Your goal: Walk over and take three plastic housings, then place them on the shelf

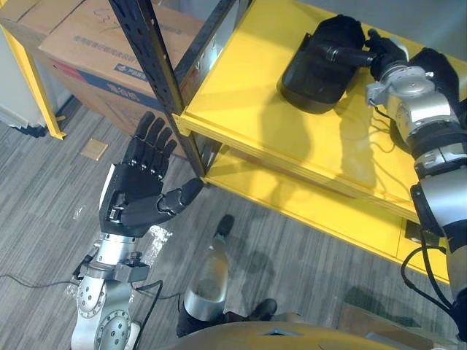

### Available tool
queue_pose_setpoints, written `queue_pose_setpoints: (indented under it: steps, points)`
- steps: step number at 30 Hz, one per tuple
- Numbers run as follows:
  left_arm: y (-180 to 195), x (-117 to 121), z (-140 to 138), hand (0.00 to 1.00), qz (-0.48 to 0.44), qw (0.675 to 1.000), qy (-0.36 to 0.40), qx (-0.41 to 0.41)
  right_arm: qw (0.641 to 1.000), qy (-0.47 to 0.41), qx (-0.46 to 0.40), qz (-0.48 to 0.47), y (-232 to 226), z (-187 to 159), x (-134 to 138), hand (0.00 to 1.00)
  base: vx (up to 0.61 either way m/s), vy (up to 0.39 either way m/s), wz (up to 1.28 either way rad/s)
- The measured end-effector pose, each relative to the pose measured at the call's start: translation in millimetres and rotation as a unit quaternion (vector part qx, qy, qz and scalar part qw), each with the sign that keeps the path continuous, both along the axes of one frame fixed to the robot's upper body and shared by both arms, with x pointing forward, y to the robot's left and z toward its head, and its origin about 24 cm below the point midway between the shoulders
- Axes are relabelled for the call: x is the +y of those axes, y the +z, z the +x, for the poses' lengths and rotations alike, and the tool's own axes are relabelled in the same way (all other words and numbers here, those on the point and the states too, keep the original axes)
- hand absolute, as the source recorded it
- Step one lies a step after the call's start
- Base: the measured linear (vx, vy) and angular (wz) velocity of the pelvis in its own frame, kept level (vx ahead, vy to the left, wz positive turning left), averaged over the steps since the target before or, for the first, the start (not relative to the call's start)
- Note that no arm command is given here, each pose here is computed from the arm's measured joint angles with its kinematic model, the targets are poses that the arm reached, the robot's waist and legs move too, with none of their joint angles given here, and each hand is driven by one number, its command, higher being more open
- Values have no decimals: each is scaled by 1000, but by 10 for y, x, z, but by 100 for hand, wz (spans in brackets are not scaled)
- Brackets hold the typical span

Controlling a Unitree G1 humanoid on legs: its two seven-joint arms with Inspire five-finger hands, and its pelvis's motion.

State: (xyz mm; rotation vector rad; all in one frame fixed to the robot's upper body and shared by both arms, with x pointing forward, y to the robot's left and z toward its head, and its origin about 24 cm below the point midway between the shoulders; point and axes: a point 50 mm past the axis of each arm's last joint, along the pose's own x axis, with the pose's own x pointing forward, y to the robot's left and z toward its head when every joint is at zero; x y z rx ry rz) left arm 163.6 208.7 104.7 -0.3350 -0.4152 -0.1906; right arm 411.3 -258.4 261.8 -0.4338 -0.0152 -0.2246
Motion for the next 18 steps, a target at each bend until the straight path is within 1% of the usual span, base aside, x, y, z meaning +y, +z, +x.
queue_pose_setpoints:
  steps: [10, 18]
  points:
    - [106, 75, -39, 100, -10, 999, 20, -34, 1000, 3, -26, 0, 133, -8, 3, 100, -30, -6, 1]
    - [133, 124, -50, 100, -4, 999, 30, -40, 999, 9, -46, -5, 236, -31, -16, 100, -1, -1, -1]
